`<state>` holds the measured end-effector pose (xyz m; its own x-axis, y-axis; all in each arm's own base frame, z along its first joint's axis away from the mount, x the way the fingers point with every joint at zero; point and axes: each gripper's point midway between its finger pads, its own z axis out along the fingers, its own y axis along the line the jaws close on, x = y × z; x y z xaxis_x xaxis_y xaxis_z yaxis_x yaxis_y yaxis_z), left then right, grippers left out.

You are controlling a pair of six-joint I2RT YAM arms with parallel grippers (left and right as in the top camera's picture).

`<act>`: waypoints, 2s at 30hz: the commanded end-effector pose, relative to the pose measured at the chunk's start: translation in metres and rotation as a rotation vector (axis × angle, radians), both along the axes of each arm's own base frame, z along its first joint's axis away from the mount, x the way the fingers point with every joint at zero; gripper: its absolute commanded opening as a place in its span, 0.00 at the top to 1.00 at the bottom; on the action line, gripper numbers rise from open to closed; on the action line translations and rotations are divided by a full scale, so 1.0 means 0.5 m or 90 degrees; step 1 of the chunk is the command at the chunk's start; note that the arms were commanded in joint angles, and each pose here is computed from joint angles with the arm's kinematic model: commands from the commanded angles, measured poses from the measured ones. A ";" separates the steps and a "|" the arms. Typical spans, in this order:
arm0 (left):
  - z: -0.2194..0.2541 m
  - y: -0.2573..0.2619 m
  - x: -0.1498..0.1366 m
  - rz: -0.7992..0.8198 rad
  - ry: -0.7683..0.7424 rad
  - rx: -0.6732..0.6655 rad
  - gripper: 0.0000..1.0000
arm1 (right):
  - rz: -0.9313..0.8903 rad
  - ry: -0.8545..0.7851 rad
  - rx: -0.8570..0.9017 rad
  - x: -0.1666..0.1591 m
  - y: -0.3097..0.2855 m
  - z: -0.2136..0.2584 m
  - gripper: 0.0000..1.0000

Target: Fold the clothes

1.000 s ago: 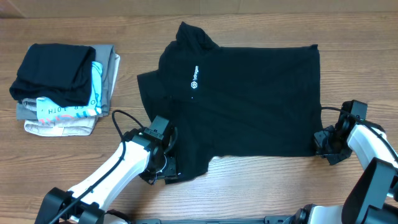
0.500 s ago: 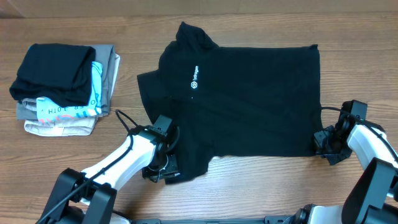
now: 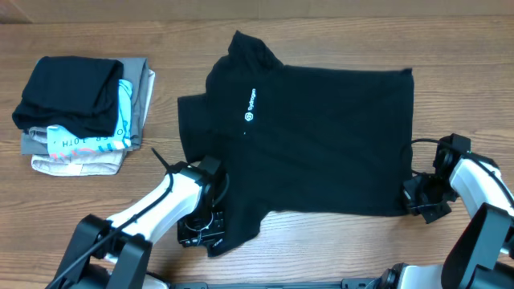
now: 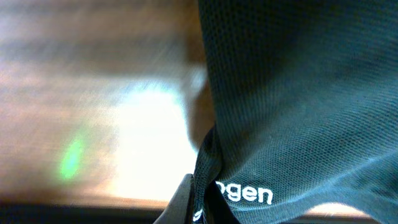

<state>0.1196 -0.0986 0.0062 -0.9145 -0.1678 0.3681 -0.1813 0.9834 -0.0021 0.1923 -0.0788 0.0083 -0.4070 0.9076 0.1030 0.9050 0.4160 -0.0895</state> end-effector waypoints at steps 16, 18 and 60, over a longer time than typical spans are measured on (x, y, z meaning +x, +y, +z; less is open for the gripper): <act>0.193 0.030 0.123 -0.016 -0.196 0.049 0.96 | 0.009 -0.058 -0.027 0.102 -0.043 0.167 0.96; 0.228 0.036 0.161 0.004 -0.238 0.050 0.96 | 0.023 -0.073 -0.021 0.113 -0.042 0.176 0.96; 0.197 0.050 0.546 0.015 -0.532 0.083 0.96 | 0.152 -0.282 -0.078 0.395 -0.022 0.061 0.96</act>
<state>0.3835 -0.0864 0.1163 -0.8684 -0.2146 -0.4469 -0.1816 0.9765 -0.1160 0.3785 -0.0876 0.0345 -0.5815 0.7918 -0.1868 0.7647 0.6104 0.2067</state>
